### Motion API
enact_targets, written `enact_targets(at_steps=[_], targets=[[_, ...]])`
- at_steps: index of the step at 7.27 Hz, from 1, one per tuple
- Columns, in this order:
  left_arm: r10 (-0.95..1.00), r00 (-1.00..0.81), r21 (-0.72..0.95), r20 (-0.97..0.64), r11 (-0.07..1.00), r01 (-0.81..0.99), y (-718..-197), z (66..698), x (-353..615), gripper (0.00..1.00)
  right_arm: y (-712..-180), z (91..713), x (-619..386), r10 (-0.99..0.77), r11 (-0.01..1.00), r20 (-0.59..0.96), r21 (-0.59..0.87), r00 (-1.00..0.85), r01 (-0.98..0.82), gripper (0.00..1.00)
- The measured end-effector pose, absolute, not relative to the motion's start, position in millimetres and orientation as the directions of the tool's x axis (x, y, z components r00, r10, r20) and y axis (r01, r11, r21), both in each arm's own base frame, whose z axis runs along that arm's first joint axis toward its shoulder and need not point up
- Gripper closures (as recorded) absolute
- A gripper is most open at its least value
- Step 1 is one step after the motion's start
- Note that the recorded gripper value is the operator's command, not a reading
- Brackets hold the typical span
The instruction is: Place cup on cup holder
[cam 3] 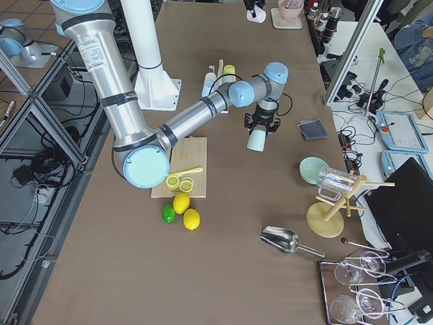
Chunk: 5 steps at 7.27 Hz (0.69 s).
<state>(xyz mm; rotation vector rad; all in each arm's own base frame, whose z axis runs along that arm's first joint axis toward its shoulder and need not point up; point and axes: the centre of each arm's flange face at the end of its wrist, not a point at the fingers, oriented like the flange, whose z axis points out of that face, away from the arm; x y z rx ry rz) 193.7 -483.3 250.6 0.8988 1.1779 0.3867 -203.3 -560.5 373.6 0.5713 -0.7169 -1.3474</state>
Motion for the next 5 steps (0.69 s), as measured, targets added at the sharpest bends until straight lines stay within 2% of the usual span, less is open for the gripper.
enact_targets(at_steps=[2,5], targets=[[0.726,0.252,0.764,-0.64,0.567,0.306,-447.5,277.3,191.5,1.0,-556.2,351.4,-203.8,-0.985,0.171,0.163,0.837,0.061,0.519,1.0],[0.809,0.126,0.739,-0.575,0.446,0.505,-405.1,286.3,245.9,1.0,-539.3,313.2,-206.5,-0.997,0.032,0.052,0.954,-0.059,0.297,1.0]])
